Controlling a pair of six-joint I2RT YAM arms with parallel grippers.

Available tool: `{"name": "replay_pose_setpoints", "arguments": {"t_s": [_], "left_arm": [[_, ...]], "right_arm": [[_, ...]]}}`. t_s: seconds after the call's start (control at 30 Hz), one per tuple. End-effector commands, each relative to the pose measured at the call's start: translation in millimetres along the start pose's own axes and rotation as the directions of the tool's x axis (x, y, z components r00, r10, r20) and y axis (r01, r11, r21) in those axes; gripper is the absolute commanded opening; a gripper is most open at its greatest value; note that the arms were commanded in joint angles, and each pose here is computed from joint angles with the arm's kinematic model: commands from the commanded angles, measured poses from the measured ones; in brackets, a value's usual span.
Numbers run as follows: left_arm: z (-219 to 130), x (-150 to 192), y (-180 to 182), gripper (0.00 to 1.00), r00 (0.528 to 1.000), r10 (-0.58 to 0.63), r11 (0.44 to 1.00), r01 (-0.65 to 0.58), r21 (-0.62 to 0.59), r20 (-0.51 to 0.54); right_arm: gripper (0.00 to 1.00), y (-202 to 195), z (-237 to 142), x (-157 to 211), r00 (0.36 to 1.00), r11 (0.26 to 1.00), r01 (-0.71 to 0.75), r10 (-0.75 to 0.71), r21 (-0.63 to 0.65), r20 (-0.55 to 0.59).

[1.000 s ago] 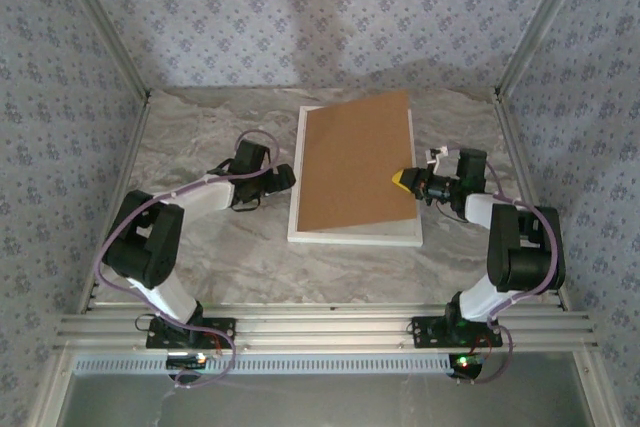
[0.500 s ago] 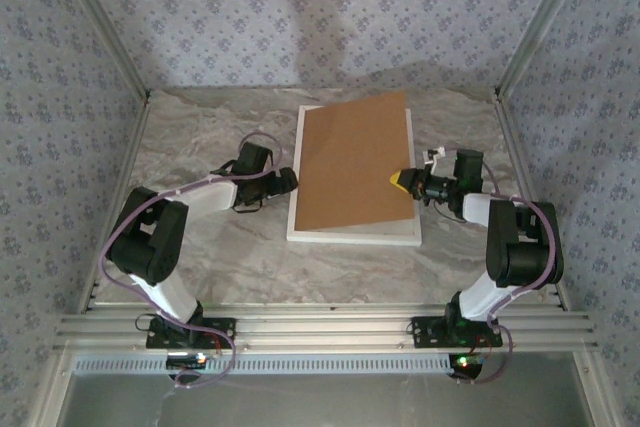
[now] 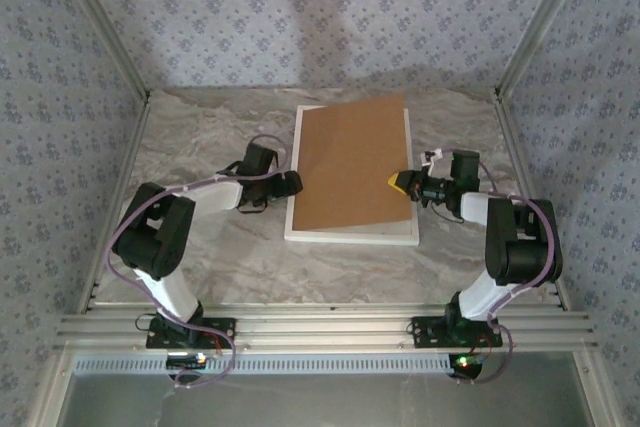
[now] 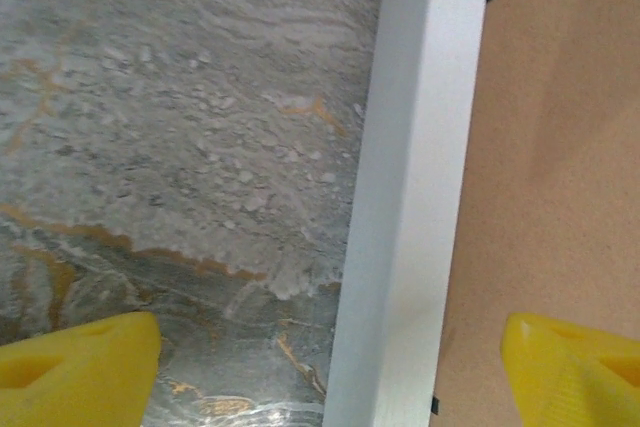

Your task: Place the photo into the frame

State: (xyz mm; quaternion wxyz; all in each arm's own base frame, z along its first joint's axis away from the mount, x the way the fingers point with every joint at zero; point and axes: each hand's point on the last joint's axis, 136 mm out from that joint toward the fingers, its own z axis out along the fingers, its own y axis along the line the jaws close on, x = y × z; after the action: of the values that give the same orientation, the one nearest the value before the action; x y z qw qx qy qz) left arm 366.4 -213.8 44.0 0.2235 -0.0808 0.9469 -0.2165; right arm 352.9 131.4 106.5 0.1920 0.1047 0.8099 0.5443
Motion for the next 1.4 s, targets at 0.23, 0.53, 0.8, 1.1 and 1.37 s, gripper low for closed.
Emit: {"name": "replay_pose_setpoints", "arguments": {"t_s": [0.23, 0.53, 0.8, 1.1, 1.37], "left_arm": [[7.7, 2.6, -14.8, 0.92, 0.997, 0.062, 0.998, -0.061, 0.015, -0.041], [9.6, 6.9, -12.1, 0.93, 0.996, 0.064, 0.998, -0.064, 0.007, -0.059], [11.1, 7.3, -11.9, 0.93, 0.996, 0.062, 0.998, -0.062, 0.006, -0.062], [11.8, 9.8, -10.0, 0.93, 0.996, 0.058, 0.998, -0.058, 0.004, -0.068], [10.3, 6.9, -10.7, 0.93, 0.997, 0.058, 0.998, -0.058, 0.003, -0.055]], "right_arm": [[0.15, -23.4, -4.1, -7.5, 0.999, 0.985, 0.037, -0.039, 0.170, 0.009], [0.37, -31.9, -9.6, -12.0, 0.998, 0.963, 0.062, -0.064, 0.261, -0.002], [0.51, -36.7, -14.7, -15.8, 0.995, 0.931, 0.100, -0.102, 0.351, -0.015], [0.54, -44.8, -13.3, -15.3, 0.986, 0.863, 0.164, -0.151, 0.478, -0.066], [0.58, -45.7, -13.9, -21.0, 0.972, 0.775, 0.231, -0.206, 0.589, -0.111]]}}
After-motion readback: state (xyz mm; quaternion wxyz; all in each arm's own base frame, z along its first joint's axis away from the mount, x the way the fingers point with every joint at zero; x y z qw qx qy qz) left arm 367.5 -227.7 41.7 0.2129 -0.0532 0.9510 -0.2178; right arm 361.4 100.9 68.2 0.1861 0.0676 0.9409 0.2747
